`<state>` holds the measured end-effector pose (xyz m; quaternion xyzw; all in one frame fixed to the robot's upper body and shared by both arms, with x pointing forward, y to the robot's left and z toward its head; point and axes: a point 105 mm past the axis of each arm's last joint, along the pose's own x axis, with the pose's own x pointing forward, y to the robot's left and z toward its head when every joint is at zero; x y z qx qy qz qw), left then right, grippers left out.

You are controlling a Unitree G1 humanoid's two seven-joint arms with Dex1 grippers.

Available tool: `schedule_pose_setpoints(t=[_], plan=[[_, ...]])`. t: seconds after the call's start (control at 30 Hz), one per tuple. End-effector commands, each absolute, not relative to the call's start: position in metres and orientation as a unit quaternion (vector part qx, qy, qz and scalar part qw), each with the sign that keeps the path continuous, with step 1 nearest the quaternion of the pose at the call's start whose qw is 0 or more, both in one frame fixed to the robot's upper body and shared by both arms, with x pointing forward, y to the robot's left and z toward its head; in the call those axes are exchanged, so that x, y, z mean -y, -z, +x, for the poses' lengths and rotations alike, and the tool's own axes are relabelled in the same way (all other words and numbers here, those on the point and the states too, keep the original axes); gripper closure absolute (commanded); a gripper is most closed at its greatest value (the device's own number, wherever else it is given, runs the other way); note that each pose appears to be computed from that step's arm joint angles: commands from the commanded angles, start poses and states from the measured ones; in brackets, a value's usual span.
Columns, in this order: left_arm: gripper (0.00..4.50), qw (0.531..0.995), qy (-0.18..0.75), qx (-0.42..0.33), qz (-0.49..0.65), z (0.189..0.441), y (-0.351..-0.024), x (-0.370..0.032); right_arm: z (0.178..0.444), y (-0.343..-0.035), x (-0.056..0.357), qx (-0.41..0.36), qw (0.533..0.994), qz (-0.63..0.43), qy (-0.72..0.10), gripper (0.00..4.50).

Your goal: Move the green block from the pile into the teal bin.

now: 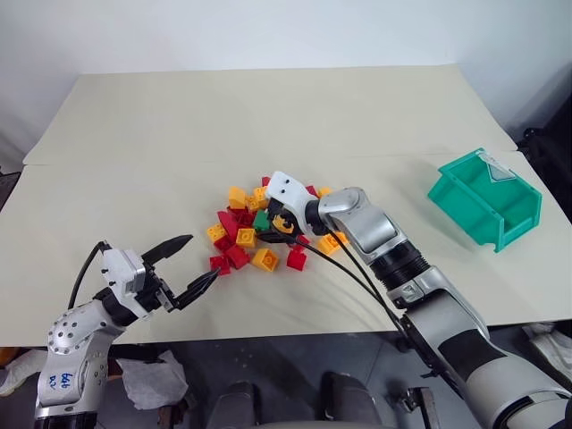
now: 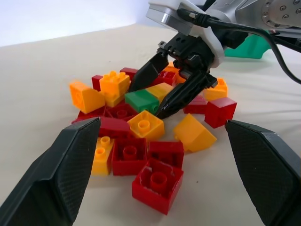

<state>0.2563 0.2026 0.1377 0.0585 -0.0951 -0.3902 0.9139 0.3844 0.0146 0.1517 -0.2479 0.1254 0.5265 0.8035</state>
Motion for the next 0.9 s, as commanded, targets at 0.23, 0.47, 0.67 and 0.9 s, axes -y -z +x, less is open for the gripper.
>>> schedule_pose_setpoints(t=[0.23,0.47,0.67,0.9], plan=[[0.00,0.909,0.394,0.119,0.070,0.251,-0.148,-0.194,0.366,-0.193,-0.031,-0.018,0.776,-0.227,-0.588,2.42],[0.00,0.896,0.421,0.122,0.064,0.256,-0.149,-0.183,0.350,-0.241,0.013,0.115,0.776,-0.188,-0.591,2.42],[0.00,0.864,0.481,0.138,0.054,0.267,-0.161,-0.154,0.360,-0.262,0.117,0.171,0.862,-0.176,-0.443,2.42],[0.00,0.806,0.570,0.158,0.033,0.282,-0.175,-0.104,0.344,-0.275,0.260,0.161,0.932,-0.241,-0.219,2.42]])
